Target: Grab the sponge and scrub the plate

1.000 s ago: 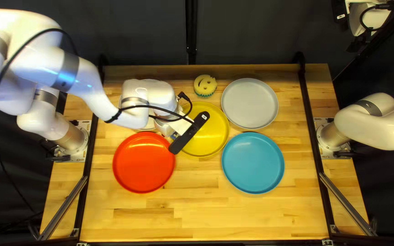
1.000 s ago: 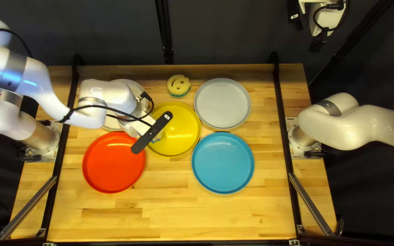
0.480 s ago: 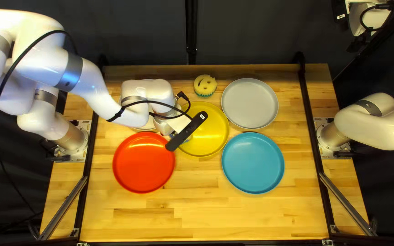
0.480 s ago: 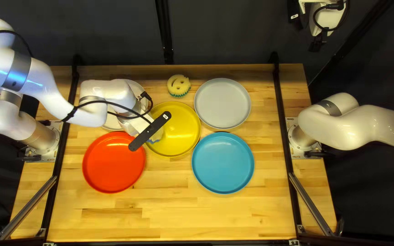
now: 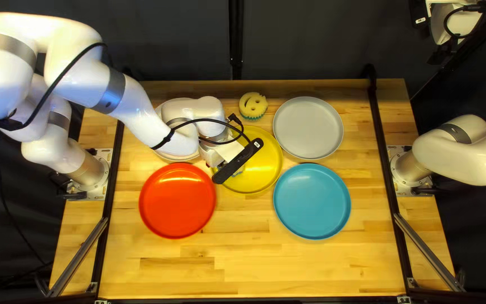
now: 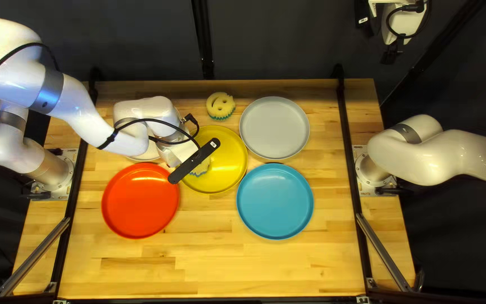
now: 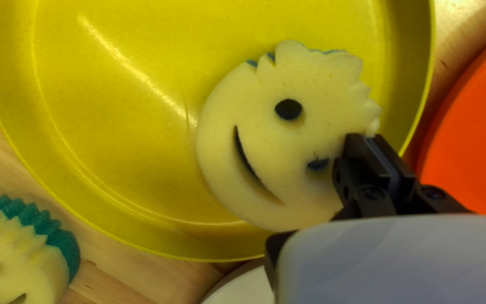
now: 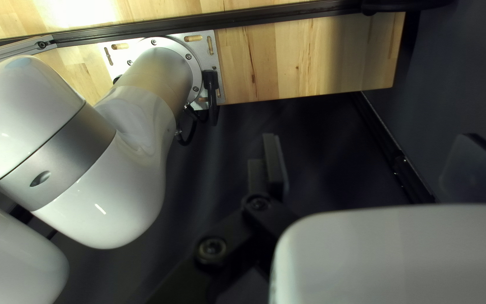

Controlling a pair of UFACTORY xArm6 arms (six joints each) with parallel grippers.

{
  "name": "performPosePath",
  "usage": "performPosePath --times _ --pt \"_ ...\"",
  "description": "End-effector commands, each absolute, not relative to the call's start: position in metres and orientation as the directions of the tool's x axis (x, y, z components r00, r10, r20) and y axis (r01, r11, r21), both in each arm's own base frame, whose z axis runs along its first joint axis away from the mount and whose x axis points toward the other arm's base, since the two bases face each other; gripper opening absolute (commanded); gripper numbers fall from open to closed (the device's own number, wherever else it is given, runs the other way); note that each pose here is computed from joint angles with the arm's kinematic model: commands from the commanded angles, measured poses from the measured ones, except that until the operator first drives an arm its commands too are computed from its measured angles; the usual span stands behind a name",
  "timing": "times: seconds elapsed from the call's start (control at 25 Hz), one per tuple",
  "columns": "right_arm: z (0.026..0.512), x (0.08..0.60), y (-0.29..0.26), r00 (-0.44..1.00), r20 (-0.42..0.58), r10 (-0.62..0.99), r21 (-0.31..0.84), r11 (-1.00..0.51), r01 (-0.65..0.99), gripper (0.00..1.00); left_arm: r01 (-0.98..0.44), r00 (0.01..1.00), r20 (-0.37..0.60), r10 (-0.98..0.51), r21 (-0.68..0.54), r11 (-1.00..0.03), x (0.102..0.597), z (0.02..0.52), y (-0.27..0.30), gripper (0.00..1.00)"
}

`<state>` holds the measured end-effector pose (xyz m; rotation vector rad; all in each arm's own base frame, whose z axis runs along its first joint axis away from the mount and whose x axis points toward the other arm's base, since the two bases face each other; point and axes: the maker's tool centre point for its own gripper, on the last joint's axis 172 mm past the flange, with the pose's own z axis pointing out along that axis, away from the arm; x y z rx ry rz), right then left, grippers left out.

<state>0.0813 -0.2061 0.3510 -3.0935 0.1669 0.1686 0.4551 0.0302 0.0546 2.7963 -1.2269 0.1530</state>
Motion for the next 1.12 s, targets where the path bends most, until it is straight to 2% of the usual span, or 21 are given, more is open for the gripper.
performPosePath --times 0.04,0.32,0.92,1.12 --pt "0.351 0.081 -0.206 0.988 -0.11 -0.105 -0.033 -0.993 -0.109 1.0 -0.737 0.675 0.118 -0.728 0.055 -0.674 0.463 0.051 0.059 0.0" --pt "0.351 0.081 -0.206 0.988 -0.11 -0.105 -0.033 -0.993 -0.109 1.0 -0.74 0.672 0.122 -0.731 0.085 -0.667 0.472 0.04 0.078 0.0" --pt "0.351 0.081 -0.206 0.988 -0.11 -0.105 -0.033 -0.993 -0.109 1.0 -0.766 0.643 0.13 -0.755 0.075 -0.639 0.469 0.046 -0.016 0.0" --pt "0.351 0.081 -0.206 0.988 -0.11 -0.105 -0.033 -0.993 -0.109 1.0 -0.771 0.637 0.129 -0.76 0.079 -0.632 0.469 0.046 -0.021 0.0"
